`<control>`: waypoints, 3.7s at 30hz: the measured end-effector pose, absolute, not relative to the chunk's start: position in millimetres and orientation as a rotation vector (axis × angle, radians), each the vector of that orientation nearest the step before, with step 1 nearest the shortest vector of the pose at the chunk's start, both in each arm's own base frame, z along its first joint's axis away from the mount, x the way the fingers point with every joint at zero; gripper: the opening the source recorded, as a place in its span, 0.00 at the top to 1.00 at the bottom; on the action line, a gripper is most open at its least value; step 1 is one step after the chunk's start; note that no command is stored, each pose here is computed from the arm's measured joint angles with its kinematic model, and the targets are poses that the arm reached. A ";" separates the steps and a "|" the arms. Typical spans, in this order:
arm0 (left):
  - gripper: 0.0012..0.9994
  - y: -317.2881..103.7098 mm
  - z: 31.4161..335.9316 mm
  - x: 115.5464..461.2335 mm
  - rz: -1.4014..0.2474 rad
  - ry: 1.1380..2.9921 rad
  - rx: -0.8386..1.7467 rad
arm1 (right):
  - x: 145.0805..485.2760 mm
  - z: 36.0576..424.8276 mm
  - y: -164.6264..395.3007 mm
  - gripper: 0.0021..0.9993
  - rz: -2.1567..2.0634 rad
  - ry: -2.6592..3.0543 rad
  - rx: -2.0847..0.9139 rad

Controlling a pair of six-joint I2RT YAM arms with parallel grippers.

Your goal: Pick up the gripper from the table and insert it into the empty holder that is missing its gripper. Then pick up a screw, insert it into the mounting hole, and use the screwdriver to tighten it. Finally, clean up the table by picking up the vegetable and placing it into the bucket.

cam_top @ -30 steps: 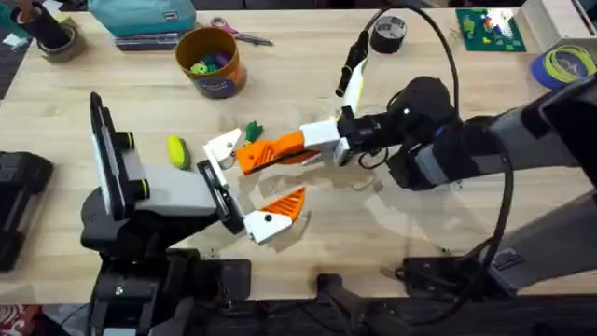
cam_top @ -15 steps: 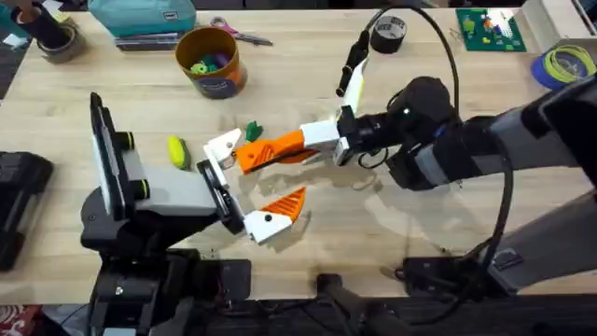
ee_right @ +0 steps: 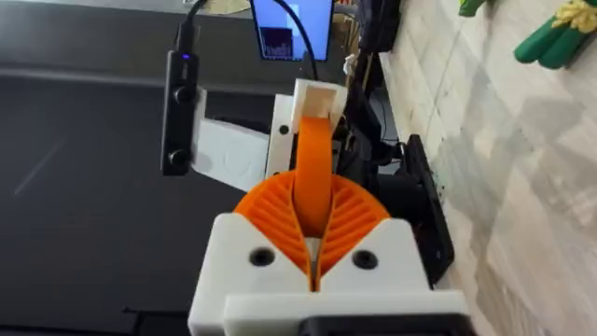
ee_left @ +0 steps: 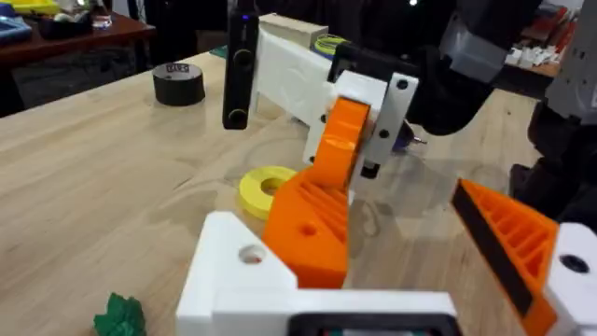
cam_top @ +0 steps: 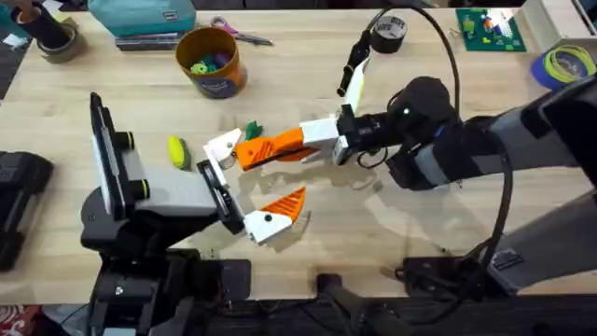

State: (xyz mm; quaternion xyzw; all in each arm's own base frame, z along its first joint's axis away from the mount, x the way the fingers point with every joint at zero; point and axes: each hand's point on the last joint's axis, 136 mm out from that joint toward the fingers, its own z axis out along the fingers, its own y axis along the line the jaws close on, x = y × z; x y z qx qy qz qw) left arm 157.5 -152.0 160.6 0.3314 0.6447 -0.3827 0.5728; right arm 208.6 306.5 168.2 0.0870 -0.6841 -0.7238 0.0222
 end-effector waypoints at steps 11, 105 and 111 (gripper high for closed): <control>0.01 -151.9 160.7 157.5 -0.897 1.511 0.777 | 208.1 168.6 312.8 0.99 -2.254 -2.124 0.244; 0.01 -150.6 160.7 159.2 -0.890 1.516 0.766 | 232.8 167.0 339.1 0.99 -2.211 -2.067 0.383; 0.01 -150.0 160.7 160.1 -0.885 1.517 0.762 | 232.7 167.2 341.3 0.99 -2.216 -2.069 0.376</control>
